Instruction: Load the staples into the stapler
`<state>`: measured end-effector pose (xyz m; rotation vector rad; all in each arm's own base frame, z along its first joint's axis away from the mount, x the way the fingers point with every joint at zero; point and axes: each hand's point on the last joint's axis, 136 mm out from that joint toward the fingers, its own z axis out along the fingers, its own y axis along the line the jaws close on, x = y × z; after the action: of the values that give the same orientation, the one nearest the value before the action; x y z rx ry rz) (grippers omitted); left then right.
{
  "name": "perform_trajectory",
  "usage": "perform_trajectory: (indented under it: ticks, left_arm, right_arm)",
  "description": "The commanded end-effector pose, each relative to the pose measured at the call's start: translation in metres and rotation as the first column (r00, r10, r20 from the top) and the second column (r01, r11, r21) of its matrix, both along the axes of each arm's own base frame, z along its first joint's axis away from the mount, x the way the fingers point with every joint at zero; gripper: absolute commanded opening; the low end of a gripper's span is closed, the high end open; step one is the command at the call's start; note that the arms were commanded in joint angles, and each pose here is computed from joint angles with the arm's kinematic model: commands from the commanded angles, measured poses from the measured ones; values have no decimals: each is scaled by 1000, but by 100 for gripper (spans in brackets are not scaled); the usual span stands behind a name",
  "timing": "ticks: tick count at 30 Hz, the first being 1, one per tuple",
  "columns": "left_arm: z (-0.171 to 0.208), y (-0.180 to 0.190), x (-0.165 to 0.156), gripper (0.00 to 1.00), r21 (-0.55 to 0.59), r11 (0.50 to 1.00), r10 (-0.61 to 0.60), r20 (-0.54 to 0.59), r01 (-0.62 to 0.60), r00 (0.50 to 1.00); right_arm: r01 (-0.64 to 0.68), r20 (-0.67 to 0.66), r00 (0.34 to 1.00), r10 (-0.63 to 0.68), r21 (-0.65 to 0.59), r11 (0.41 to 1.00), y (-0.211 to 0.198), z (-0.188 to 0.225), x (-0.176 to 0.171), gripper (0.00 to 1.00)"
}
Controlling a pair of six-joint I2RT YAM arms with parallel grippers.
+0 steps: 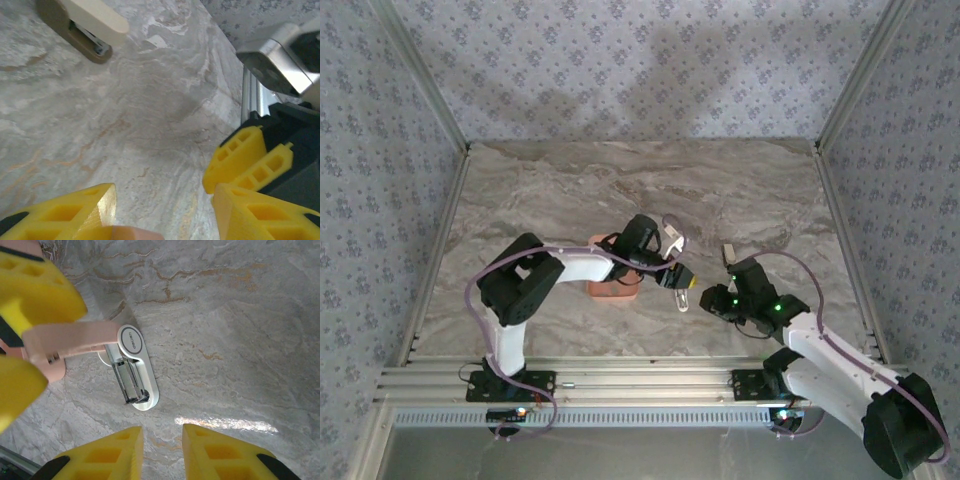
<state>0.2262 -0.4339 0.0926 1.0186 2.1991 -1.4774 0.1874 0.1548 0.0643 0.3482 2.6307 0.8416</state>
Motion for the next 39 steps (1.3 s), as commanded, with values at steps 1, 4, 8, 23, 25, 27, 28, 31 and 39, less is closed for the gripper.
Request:
perform_trajectory:
  ticks: [1,4,8,23,25,27,28,31,39]
  left_arm:
    - [12,1,-24,53,-42,995,-94,-1,94,996]
    - [11,3,-34,52,-38,991,-125,-18,125,992]
    - [15,10,-37,53,-29,993,-118,-6,117,993]
    - [37,55,1,54,-37,992,124,90,-122,988]
    - [36,58,2,54,-36,991,134,91,-131,987]
    - [35,60,2,54,-34,990,138,88,-136,986]
    - [36,60,1,54,-35,990,137,89,-134,987]
    - [36,61,3,54,-36,990,141,92,-138,986]
    - [32,63,8,54,-29,988,152,95,-150,984]
  right_arm:
    - [-16,-17,1000,15,-4,1000,-2,-4,-6,28]
    - [-18,-8,1000,18,14,1000,0,0,-3,29]
    - [-18,9,1000,17,42,999,4,6,2,32]
    - [-124,43,992,120,101,987,44,26,36,37]
    - [-137,31,990,134,95,986,47,21,37,37]
    - [-146,5,989,146,89,985,49,13,35,37]
    - [-149,-9,989,150,83,985,49,8,33,36]
    - [-148,-92,984,150,28,989,41,-15,16,31]
    - [-140,-284,952,111,-84,987,16,-72,-20,19]
